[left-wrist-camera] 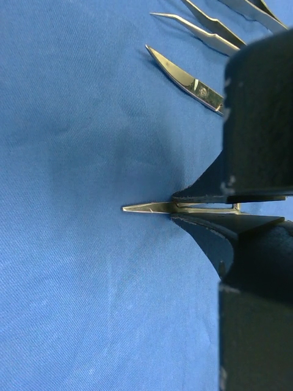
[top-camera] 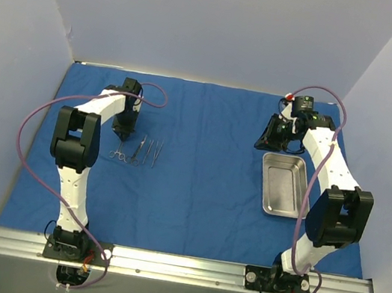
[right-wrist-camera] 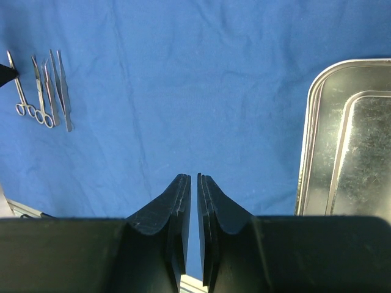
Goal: Open and lay out the surgical kit
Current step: Place the medical item in the surgical kit, then reset both arms
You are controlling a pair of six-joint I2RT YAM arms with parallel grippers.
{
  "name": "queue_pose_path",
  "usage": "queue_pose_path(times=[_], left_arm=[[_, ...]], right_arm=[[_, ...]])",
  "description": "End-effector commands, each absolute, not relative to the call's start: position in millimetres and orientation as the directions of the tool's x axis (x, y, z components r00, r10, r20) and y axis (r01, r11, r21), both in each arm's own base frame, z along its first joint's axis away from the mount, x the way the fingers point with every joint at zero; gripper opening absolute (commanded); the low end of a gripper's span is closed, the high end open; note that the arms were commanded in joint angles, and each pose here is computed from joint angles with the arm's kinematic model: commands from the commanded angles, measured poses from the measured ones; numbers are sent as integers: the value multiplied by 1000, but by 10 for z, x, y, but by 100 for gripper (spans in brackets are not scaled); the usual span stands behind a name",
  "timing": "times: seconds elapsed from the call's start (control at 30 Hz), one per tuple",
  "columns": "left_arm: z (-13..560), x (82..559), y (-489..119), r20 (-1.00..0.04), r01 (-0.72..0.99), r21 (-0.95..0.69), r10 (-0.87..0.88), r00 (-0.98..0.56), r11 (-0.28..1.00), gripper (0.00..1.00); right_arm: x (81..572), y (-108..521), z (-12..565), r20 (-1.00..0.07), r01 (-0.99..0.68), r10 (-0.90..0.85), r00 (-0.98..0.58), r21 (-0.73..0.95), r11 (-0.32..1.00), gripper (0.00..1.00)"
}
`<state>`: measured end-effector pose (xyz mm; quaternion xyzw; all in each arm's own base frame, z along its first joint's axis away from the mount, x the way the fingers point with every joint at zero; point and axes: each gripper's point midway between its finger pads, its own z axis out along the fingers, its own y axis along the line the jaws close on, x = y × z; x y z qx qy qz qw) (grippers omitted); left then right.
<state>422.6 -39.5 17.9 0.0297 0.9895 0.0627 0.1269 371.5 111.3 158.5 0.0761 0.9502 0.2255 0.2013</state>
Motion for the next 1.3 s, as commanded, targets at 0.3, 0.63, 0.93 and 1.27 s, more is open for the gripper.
queue_pose_path(times=[0.3,0.63,0.93,1.27], left_arm=[[79,4203,-331,-231,2,126,31,-972,992,36],[782,4358,-328,-382,-81,46,-58,-923,996,55],[2010,4241,-761,-547,-85,-242,-208,-811,967,94],[2262,3808,-1564,-561,39,-551,-335,-757,834,94]], right_arm=[[3746,1165,1689,-360,41,238,-902,477,878,12],[3791,1169,1699,-375,29,233,-897,477,878,15],[3804,1125,1641,-424,53,242,-873,411,910,92],[3625,1413,1604,-607,17,296,-738,420,907,100]])
